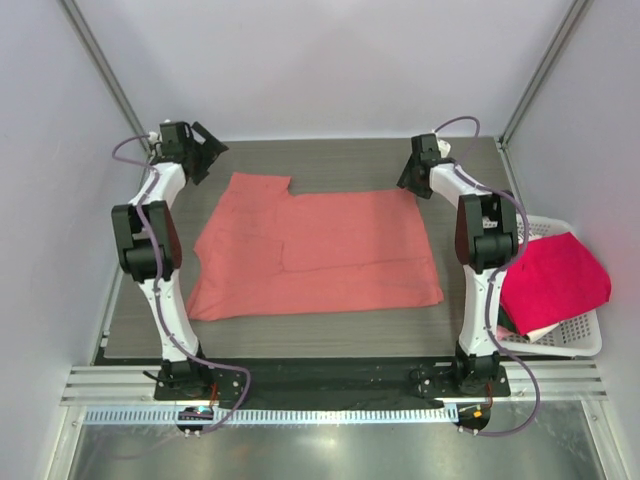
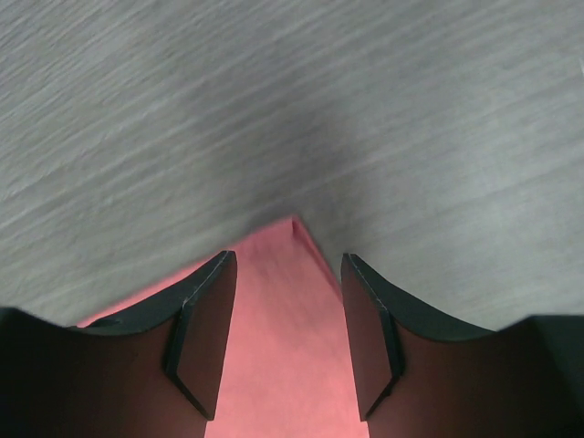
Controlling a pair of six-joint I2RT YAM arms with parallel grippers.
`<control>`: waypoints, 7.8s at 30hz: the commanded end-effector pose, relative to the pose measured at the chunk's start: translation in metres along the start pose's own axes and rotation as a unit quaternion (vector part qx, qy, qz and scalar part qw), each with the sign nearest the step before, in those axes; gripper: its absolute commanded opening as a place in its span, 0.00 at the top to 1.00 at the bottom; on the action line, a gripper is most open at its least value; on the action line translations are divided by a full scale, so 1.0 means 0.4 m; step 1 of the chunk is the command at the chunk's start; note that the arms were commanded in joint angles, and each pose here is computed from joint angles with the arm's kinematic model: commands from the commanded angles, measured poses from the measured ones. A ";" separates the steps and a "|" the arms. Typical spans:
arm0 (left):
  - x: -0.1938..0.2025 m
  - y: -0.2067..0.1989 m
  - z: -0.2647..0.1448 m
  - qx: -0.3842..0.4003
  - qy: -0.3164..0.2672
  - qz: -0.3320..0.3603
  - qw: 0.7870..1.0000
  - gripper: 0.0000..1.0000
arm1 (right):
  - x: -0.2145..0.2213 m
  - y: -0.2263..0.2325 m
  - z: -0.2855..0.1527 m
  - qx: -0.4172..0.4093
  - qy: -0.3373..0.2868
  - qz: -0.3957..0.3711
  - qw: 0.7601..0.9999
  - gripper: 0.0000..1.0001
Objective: Fold and stack the t-shirts
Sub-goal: Fold the tshirt
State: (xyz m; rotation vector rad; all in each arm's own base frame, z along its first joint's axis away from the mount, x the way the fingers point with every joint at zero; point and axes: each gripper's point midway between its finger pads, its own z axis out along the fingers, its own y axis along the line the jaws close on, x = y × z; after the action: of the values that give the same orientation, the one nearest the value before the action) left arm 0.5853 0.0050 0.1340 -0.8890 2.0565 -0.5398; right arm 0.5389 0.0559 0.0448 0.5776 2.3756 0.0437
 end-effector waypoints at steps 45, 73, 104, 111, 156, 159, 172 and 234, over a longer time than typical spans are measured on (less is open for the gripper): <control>0.177 0.044 0.232 0.018 0.123 0.095 0.988 0.88 | -0.003 0.045 0.024 -0.033 0.002 -0.026 0.999 0.99; 0.034 -0.113 -0.124 0.096 -0.030 0.108 0.989 1.00 | -0.048 0.052 -0.138 -0.083 0.007 -0.009 0.996 0.99; 0.143 0.080 -0.528 -0.017 -0.071 0.131 0.989 1.00 | 0.051 -0.070 -0.337 -0.072 0.006 -0.003 0.997 0.99; 0.189 0.116 -0.573 -0.026 -0.057 0.135 0.989 1.00 | 0.091 -0.111 -0.343 -0.056 0.005 -0.003 0.998 0.99; 0.279 0.147 -0.512 -0.111 0.026 0.050 0.992 0.19 | 0.480 0.557 -0.637 -0.506 0.084 -0.122 0.850 0.50; 0.284 0.151 -0.471 -0.119 0.032 0.037 0.992 0.21 | 0.516 0.651 -0.632 -0.528 0.097 -0.142 0.832 0.50; 0.387 0.259 -0.299 -0.200 0.095 -0.041 0.974 0.27 | 0.682 0.851 -0.522 -0.569 0.177 -0.159 0.787 0.50; 0.394 0.415 -0.286 -0.324 0.072 0.005 0.943 0.34 | 0.900 0.764 -0.561 -0.659 0.261 -0.252 0.659 0.33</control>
State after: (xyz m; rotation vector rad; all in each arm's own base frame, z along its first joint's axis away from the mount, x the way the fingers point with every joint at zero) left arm 0.3647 -0.0117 0.0258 -1.2086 2.4181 -0.0107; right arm 0.3107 0.5162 0.0488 -0.8526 2.0771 1.6607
